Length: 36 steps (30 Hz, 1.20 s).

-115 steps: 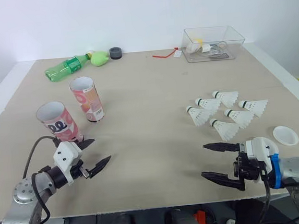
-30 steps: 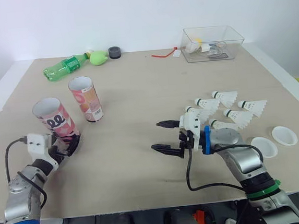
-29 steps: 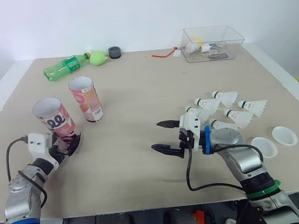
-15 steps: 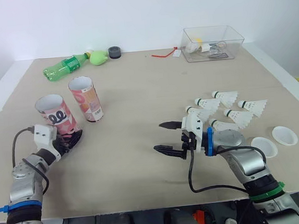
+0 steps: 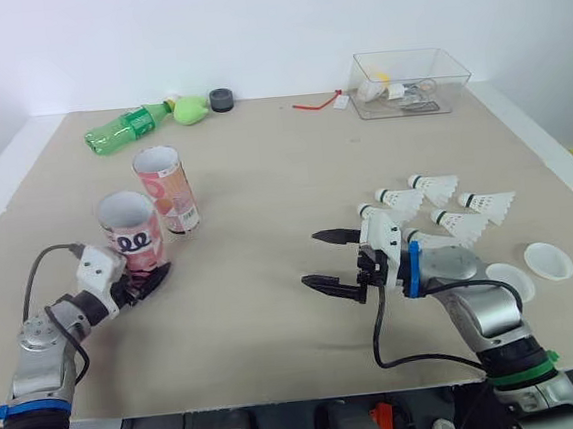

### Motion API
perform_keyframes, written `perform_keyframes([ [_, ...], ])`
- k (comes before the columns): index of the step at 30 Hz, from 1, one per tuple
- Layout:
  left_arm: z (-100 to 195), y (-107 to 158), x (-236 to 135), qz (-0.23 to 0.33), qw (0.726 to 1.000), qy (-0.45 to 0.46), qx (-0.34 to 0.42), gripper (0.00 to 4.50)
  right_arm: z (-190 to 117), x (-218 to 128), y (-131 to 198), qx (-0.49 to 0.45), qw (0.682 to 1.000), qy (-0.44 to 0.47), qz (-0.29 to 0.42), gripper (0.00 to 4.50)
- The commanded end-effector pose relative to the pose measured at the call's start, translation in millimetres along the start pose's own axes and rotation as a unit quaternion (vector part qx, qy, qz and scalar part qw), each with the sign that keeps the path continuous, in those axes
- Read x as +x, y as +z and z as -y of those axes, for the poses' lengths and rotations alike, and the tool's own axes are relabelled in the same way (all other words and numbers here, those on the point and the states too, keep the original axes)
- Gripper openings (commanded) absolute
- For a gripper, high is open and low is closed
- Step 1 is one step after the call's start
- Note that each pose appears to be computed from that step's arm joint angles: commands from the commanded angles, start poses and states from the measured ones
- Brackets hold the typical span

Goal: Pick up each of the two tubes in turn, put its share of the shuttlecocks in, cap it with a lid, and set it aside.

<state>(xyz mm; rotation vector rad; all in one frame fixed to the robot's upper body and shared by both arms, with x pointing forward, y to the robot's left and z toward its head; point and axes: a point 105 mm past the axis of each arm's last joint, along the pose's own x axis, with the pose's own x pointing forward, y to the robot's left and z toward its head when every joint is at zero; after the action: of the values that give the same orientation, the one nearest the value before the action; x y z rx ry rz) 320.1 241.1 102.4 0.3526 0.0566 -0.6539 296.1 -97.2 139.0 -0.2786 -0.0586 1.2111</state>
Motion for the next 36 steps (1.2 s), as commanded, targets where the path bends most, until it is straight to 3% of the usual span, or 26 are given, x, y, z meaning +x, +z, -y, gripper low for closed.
perform_keyframes([
  [1, 38.0, 29.7, 6.2, -0.014, 0.985, -0.159, 0.064, 3.27, 2.0, -16.6, 21.7, -0.023, 0.999, 0.0, 0.027, 4.5],
  [5, 56.5, 56.6, 17.1, -0.036, 0.96, -0.267, 0.075, 3.27, 5.4, -29.1, 22.6, -0.024, 0.999, -0.005, 0.021, 4.5],
  [10, 66.7, 67.3, 36.2, -0.089, 0.919, -0.365, 0.117, 3.27, 10.9, -41.0, 17.4, -0.025, 0.999, -0.024, 0.007, 4.5],
  [20, 81.1, 95.2, 89.2, -0.16, 0.864, -0.432, 0.204, 3.27, 13.7, -72.7, 25.0, -0.01, 0.994, -0.112, 0.006, 4.5],
  [28, 98.6, 98.9, 102.4, -0.168, 0.868, -0.424, 0.196, 3.27, 20.0, -112.0, 24.6, 0.042, 0.974, -0.221, -0.007, 4.5],
  [36, 107.6, 85.3, 111.0, -0.161, 0.88, -0.405, 0.189, 3.27, 34.8, -167.3, 2.6, 0.084, 0.942, -0.313, -0.084, 4.5],
])
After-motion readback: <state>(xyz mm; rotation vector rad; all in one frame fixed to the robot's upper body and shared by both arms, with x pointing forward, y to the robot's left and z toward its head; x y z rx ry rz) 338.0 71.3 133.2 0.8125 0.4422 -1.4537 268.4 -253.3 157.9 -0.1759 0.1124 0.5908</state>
